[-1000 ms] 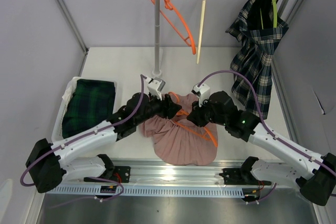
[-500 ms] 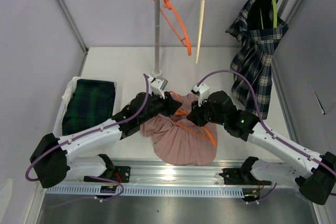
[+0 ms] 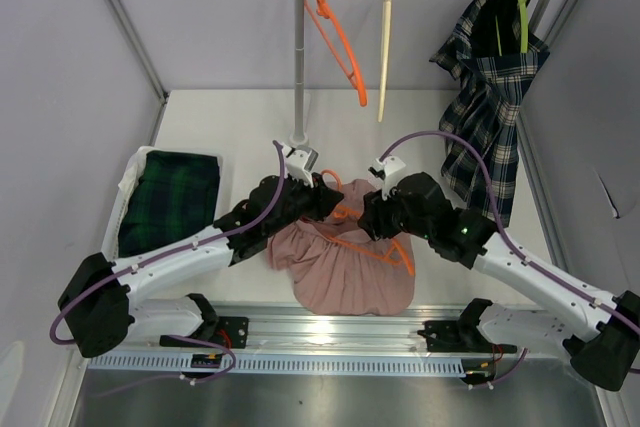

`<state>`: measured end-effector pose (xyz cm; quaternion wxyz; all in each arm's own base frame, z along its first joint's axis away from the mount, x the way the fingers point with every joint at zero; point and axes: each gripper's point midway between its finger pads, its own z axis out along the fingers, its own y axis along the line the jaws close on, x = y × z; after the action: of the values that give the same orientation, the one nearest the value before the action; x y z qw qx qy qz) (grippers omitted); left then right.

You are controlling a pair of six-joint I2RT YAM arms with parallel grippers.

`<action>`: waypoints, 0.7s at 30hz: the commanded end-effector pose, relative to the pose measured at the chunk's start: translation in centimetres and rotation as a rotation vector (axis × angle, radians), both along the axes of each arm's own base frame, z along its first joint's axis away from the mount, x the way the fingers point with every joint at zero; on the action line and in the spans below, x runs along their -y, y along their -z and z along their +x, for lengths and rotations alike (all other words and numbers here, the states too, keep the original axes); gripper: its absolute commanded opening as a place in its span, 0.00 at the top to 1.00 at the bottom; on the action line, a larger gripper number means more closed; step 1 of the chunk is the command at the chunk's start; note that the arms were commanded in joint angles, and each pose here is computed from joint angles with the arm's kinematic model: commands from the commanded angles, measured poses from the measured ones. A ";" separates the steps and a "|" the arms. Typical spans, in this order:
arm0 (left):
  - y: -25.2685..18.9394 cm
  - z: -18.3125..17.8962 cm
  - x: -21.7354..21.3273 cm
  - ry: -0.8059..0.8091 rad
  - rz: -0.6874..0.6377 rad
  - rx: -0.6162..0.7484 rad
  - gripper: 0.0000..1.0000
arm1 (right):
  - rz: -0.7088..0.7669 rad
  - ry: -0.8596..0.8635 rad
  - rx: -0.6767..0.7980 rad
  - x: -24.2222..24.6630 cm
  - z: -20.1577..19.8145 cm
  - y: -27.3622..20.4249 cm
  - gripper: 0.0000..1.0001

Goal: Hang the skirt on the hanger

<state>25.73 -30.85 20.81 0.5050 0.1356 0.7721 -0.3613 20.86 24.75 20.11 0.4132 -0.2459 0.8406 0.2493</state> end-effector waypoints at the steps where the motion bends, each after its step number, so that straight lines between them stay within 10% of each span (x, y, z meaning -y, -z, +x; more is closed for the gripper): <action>1: -1.2 0.4 -0.3 -0.029 -0.017 0.023 1.00 | 0.020 0.115 0.034 1.7 0.7 -2.7 0.42; 9: -1.3 0.4 -0.7 -0.045 -0.019 0.031 1.00 | 0.080 0.374 0.007 7.2 2.0 -5.2 0.26; 21: -1.7 0.2 -1.3 -0.056 -0.032 0.055 1.00 | 0.173 0.407 -0.214 9.0 3.1 -2.6 0.32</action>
<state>25.86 -29.78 20.79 0.5156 0.1218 0.7738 -0.3471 24.81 14.24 22.51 0.4091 0.0068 0.8870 0.2140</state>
